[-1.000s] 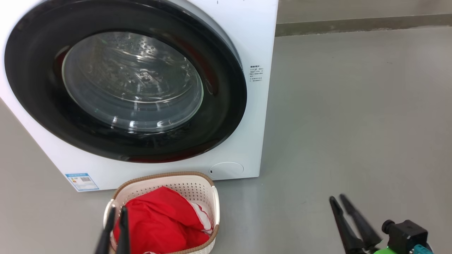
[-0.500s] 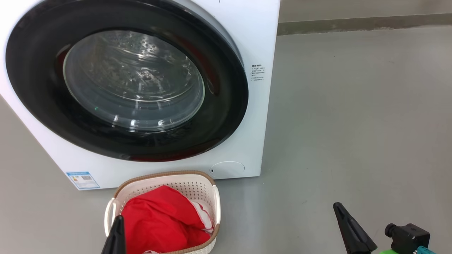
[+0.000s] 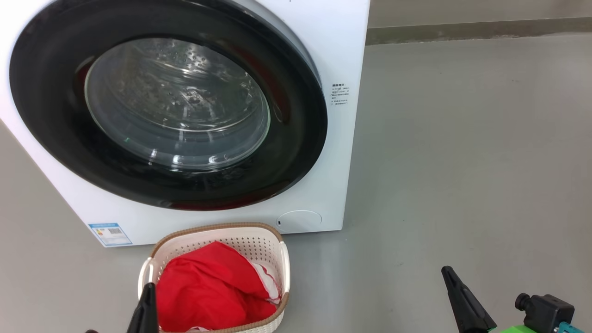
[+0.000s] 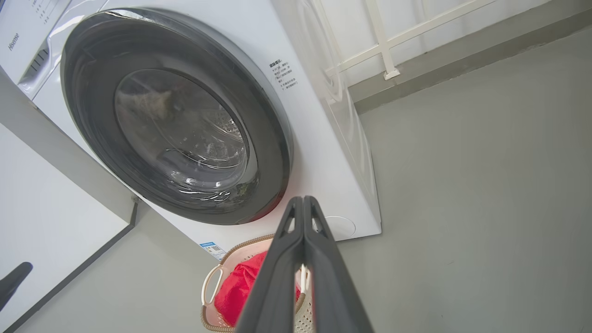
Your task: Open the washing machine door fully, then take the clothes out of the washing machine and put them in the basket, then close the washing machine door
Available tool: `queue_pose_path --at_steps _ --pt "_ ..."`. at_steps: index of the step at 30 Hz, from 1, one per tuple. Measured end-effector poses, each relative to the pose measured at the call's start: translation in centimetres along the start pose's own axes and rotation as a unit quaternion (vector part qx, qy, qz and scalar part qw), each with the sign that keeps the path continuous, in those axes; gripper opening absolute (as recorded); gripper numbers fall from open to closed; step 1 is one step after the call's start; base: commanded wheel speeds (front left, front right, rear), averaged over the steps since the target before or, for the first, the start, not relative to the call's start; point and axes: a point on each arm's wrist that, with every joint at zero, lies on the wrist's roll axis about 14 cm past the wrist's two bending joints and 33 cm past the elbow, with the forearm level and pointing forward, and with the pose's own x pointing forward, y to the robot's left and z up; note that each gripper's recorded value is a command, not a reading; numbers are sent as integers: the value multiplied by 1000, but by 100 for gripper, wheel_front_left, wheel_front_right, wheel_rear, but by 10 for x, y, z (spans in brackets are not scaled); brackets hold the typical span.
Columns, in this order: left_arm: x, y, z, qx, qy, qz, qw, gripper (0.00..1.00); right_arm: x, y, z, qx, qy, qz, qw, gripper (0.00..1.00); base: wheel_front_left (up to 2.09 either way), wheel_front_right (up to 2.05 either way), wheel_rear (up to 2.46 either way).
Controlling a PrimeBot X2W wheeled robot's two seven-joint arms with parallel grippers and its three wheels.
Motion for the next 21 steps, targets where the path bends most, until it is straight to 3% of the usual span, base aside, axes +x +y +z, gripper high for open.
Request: queue_pose_path --at_steps 21 --pt "9 18 -7 -112 24 26 993 0 9 -13 -2 116 1 -18 993 0 0 0 0"
